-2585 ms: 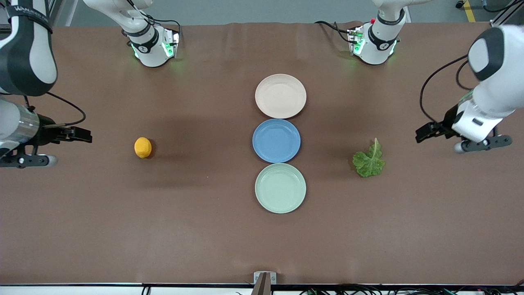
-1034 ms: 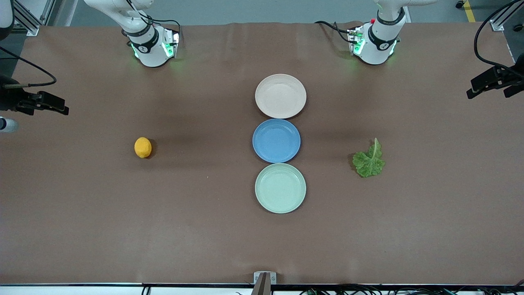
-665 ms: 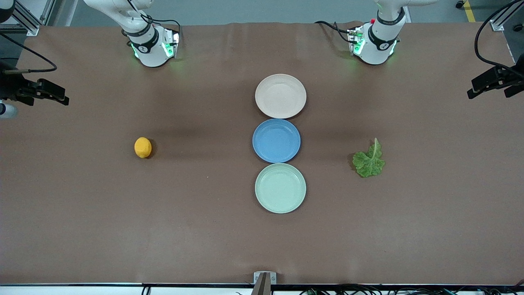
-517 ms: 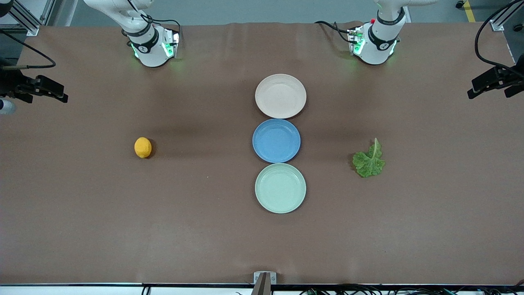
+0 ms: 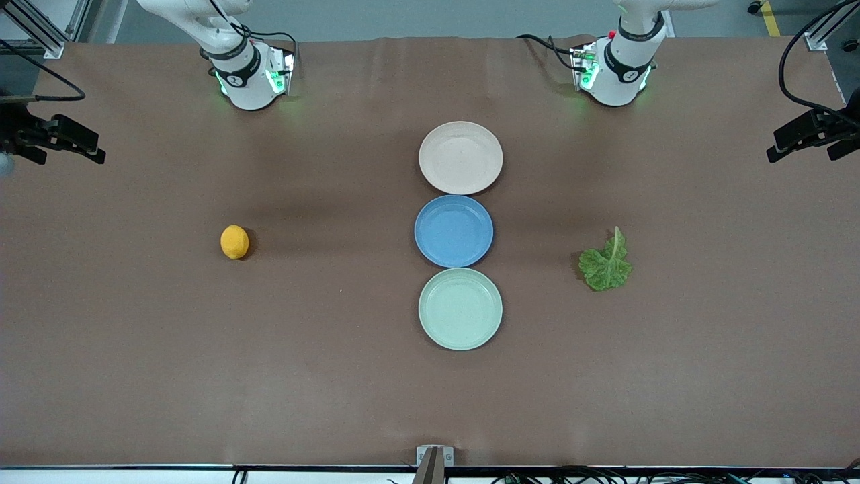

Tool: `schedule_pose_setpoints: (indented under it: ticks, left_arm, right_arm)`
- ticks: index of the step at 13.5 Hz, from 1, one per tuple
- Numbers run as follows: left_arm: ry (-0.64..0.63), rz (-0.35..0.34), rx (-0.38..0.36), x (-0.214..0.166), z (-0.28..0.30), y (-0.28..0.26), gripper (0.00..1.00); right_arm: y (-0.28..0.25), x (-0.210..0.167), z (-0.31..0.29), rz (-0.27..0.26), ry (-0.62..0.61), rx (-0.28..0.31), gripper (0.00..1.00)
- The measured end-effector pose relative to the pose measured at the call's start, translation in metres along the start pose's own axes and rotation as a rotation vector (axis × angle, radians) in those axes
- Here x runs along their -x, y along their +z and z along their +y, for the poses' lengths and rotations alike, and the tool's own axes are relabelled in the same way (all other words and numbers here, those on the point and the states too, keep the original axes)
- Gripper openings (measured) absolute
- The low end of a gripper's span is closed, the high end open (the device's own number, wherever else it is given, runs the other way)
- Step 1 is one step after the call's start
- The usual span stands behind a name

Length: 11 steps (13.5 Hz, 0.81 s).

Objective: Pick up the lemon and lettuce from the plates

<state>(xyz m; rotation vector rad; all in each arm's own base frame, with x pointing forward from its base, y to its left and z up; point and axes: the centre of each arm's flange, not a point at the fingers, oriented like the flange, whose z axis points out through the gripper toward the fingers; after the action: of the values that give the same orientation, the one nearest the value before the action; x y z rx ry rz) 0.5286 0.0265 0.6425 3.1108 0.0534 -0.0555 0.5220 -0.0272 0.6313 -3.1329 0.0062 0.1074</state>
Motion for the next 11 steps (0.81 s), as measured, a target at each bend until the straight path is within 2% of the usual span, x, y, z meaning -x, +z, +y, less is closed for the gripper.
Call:
schedule_pose_setpoints:
  ticks: [4, 7, 11]
  left_arm:
    - [0.004, 0.035, -0.001, -0.0052, 0.0022, -0.0014, 1.00]
    - [0.010, 0.042, -0.003, -0.0078, 0.0048, 0.0007, 1.00]
    - [0.013, 0.043, -0.003, -0.0084, 0.0068, 0.0013, 1.00]
  right_arm:
    - [-0.0023, -0.0033, -0.0011, 0.030, -0.002, 0.001, 1.00]
    - [-0.0025, -0.0037, -0.0055, 0.032, -0.007, -0.022, 1.00]
    - [-0.0023, -0.0035, -0.0042, 0.031, -0.005, -0.024, 1.00]
